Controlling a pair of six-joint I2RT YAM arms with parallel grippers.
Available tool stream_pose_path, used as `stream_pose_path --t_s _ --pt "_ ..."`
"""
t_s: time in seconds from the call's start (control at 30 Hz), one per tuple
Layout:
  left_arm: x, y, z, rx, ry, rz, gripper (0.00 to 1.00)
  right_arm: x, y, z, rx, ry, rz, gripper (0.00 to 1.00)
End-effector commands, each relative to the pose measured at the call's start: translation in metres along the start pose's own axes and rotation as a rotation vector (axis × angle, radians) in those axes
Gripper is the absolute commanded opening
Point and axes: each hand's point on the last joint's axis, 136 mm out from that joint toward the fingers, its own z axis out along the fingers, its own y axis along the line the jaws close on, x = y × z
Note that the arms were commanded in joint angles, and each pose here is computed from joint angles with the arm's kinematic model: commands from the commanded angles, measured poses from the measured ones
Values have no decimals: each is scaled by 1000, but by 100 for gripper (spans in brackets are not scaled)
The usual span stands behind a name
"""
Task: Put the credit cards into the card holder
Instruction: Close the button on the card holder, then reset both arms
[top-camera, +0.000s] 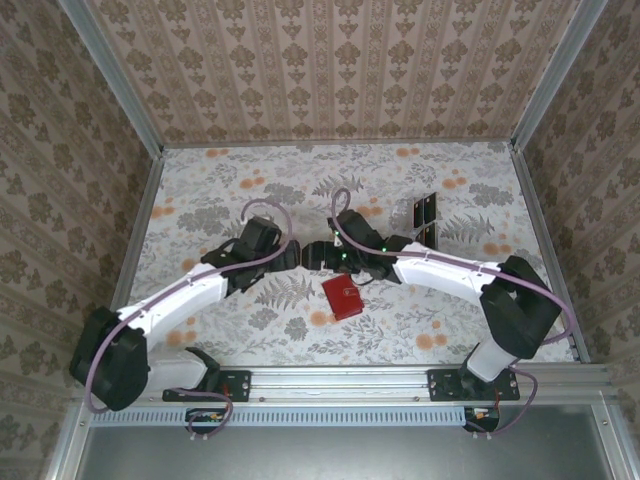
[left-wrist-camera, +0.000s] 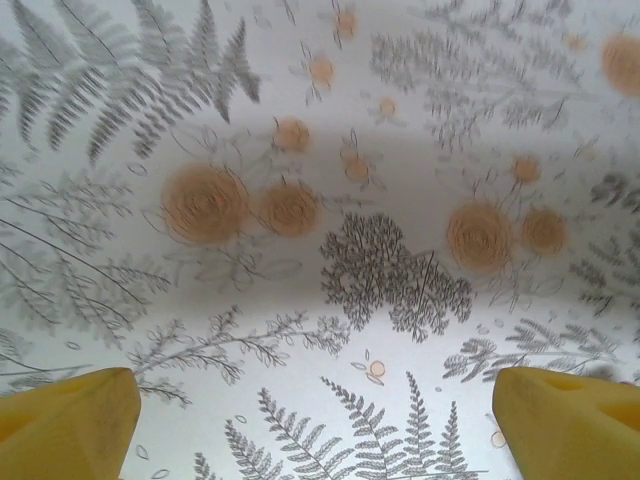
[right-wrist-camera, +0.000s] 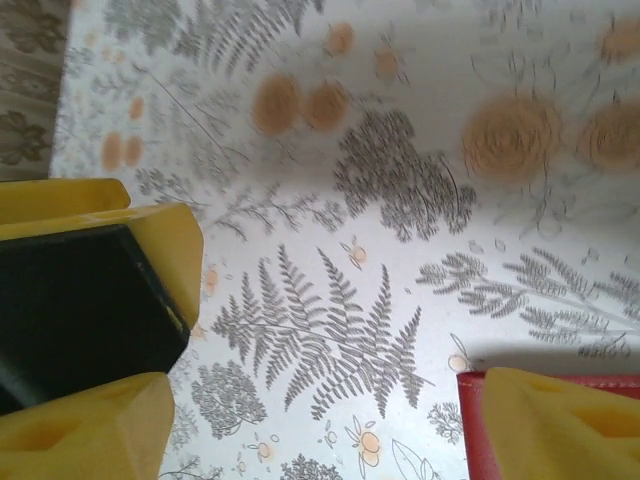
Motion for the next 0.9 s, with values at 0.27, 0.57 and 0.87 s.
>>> stream_pose_path --t_s 0.27,0.57,0.87 --pt "-77 62 -70 -175 -268 26 100 -80 -40 -137 141 -290 -60 94" --pt "-112 135 -93 -420 -581 140 100 -128 -175 -262 583 -755 66 100" --pt "-103 171 -65 -467 -549 226 100 -120 -257 -291 746 -906 195 100"
